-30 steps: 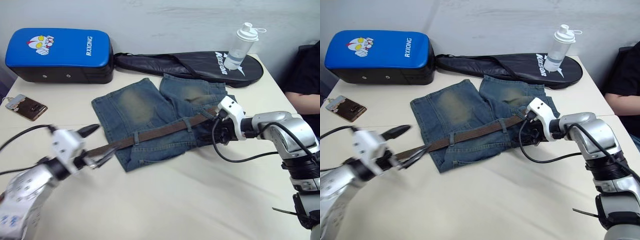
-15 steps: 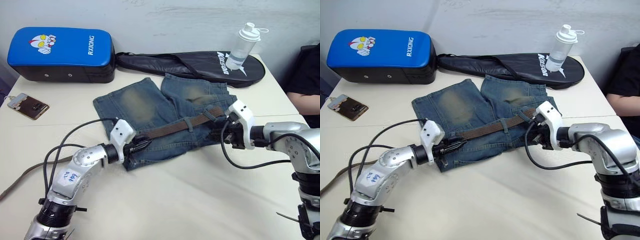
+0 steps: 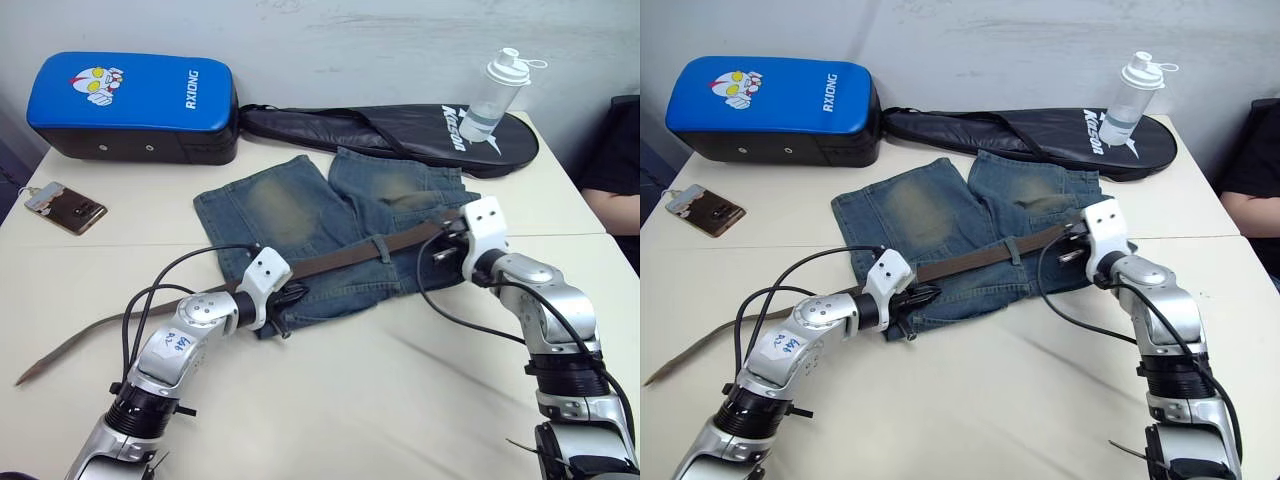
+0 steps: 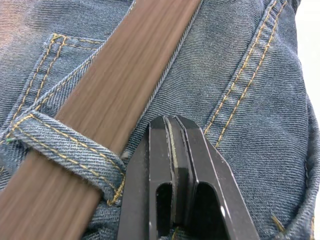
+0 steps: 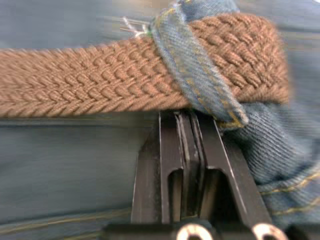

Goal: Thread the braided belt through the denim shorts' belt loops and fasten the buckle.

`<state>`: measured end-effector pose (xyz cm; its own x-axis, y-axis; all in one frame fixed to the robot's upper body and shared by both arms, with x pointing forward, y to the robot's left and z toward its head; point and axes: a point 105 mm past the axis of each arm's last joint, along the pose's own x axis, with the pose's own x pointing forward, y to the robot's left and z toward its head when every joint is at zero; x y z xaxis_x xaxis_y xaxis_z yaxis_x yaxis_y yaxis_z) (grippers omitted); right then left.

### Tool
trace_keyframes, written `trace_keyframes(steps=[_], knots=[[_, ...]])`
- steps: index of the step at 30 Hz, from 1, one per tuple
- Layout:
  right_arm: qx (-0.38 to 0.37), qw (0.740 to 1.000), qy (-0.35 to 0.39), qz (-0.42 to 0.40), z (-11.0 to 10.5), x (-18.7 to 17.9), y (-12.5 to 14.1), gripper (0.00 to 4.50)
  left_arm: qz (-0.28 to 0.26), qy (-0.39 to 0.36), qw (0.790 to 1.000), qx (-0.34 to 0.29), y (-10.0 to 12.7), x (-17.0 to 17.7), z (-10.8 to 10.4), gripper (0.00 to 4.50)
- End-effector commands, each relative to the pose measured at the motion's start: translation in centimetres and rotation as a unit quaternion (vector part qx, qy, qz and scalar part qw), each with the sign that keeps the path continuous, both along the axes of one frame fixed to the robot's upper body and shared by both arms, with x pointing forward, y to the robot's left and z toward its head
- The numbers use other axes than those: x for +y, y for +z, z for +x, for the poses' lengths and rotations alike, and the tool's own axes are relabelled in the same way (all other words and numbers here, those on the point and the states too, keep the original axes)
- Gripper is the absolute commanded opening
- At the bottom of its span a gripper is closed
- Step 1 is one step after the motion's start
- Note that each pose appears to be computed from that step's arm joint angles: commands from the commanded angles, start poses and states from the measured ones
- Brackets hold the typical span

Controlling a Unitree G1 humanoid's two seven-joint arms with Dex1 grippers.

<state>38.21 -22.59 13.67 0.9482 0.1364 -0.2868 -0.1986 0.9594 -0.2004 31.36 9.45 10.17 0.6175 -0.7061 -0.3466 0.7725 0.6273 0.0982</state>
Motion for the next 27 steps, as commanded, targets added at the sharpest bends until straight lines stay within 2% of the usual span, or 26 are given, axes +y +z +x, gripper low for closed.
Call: trace_keyframes(steps=[1, 5, 9, 12, 15, 18, 20, 23, 27], knots=[[-0.001, 0.997, -0.065, -0.03, 0.3, -3.1, -0.7, 0.0, 0.002, 0.008, 1.0, -0.004, -0.3, 0.2, -0.2, 0.03], [0.018, 0.999, -0.031, -0.004, 0.0, -1.7, -1.2, 0.0, 0.001, 0.009, 1.0, 0.0, -0.6, 0.1, -0.5, 0.03], [0.015, 0.998, 0.05, 0.034, -0.9, -0.4, 0.8, 0.0, 0.002, 0.012, 1.0, 0.001, -1.0, 0.3, -0.6, 0.03], [0.061, 0.985, 0.16, 0.02, -3.9, -0.7, 2.5, 0.0, 0.002, 0.016, 1.0, 0.002, -1.1, 0.4, -0.7, 0.03], [0.075, 0.98, 0.184, -0.002, -5.1, -2.4, 4.5, 0.0, 0.001, 0.017, 1.0, 0.0, -1.0, 0.4, -0.8, 0.03], [0.032, 0.98, 0.196, 0.017, -4.0, -1.4, 6.4, 0.0, -0.001, 0.016, 1.0, -0.003, -0.9, 0.4, -0.9, 0.03], [0.012, 0.981, 0.192, 0.026, -2.6, -0.5, 6.4, 0.0, -0.003, 0.015, 1.0, -0.006, -0.8, 0.3, -0.8, 0.03], [0.015, 0.985, 0.173, 0.01, -0.7, 0.1, 4.8, 0.0, -0.004, 0.016, 1.0, -0.008, -0.7, 0.3, -0.8, 0.03], [0.059, 0.989, 0.134, -0.023, 1.5, 0.1, 1.2, 0.0, -0.006, 0.024, 1.0, -0.014, -0.3, 0.9, -0.8, 0.03]])
